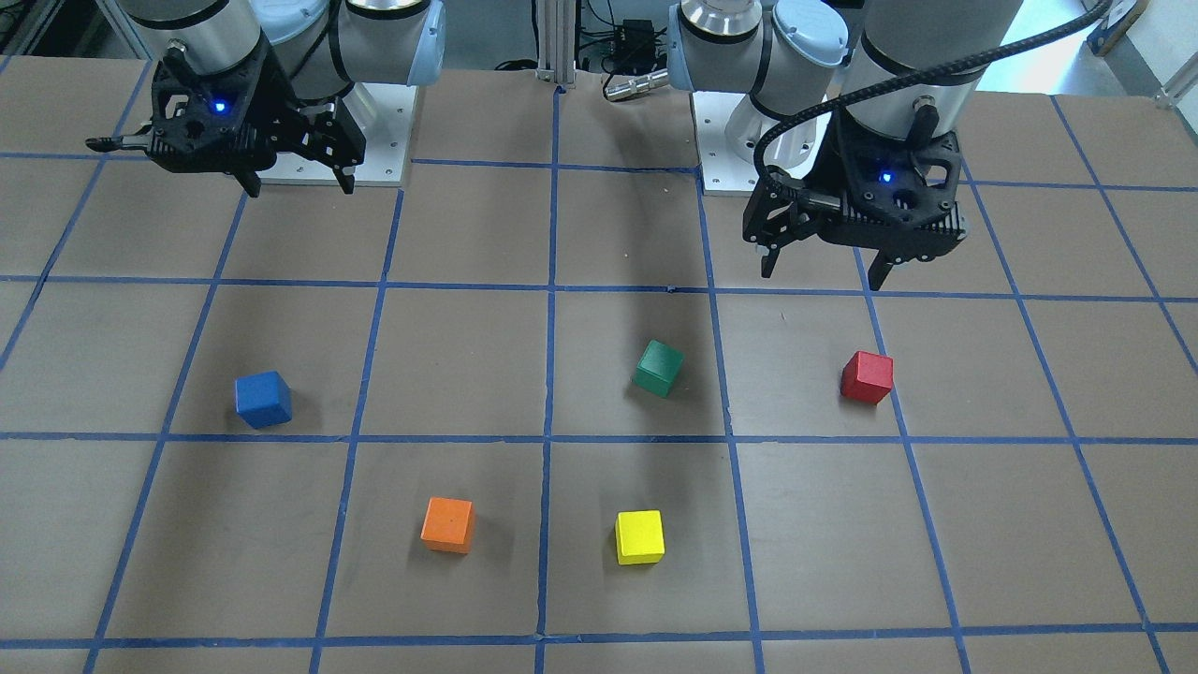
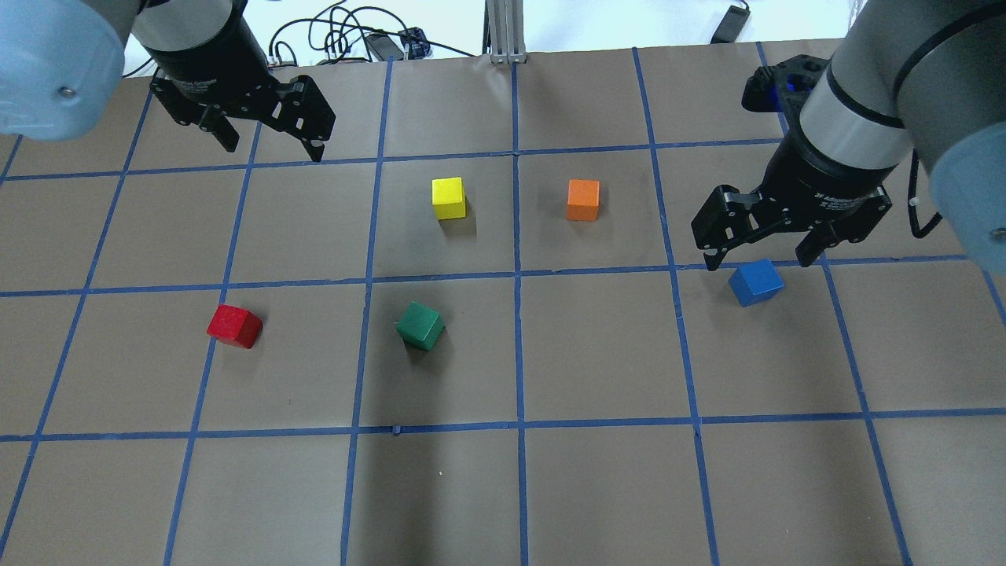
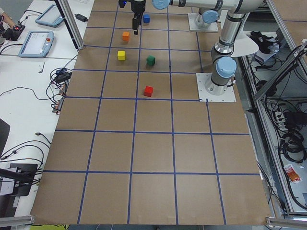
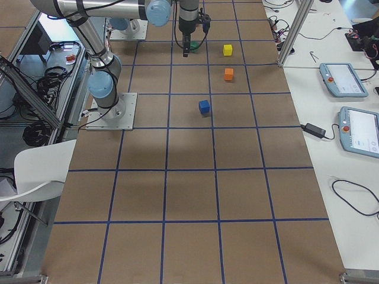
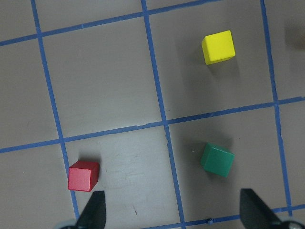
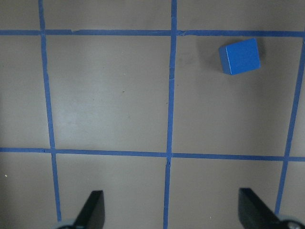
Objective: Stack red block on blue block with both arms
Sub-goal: 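Lower the left gripper over the red cube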
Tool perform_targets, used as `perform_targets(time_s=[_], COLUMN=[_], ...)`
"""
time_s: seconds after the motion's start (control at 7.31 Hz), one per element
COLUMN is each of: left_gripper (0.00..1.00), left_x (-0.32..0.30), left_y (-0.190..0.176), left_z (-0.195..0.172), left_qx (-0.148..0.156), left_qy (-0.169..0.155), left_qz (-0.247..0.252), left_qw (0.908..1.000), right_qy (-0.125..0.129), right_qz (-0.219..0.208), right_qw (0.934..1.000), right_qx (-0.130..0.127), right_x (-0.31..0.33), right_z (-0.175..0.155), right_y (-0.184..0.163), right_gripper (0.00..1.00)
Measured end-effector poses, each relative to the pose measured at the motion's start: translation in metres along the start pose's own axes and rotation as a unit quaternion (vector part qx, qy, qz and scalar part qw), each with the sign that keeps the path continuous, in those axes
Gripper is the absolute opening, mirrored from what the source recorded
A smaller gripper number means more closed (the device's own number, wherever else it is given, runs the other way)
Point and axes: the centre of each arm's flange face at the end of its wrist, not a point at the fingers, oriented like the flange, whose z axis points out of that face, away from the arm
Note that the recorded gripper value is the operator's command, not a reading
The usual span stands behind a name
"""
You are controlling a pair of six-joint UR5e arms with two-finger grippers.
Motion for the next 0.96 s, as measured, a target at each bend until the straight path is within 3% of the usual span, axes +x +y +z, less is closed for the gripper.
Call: perform_targets(time_s=[0.55, 0.96], left_gripper=[1.0, 1.0], left_x=[-0.003, -0.096], left_y=[0.005, 0.009], left_z=[0.003, 0.057], left_qx=[-0.008, -0.077], left_qy=[0.001, 0.017], left_qz=[0.0, -0.033], left_qw=[1.0, 0.9964], right_qy=[0.0, 0.0], right_qz=[-0.001, -0.001], right_qw=[1.0, 1.0], right_qx=[-0.001, -0.003], right_x=[0.0, 0.0], right_z=[0.001, 0.002], right_y=[0.0, 0.001], right_gripper=[1.0, 1.0])
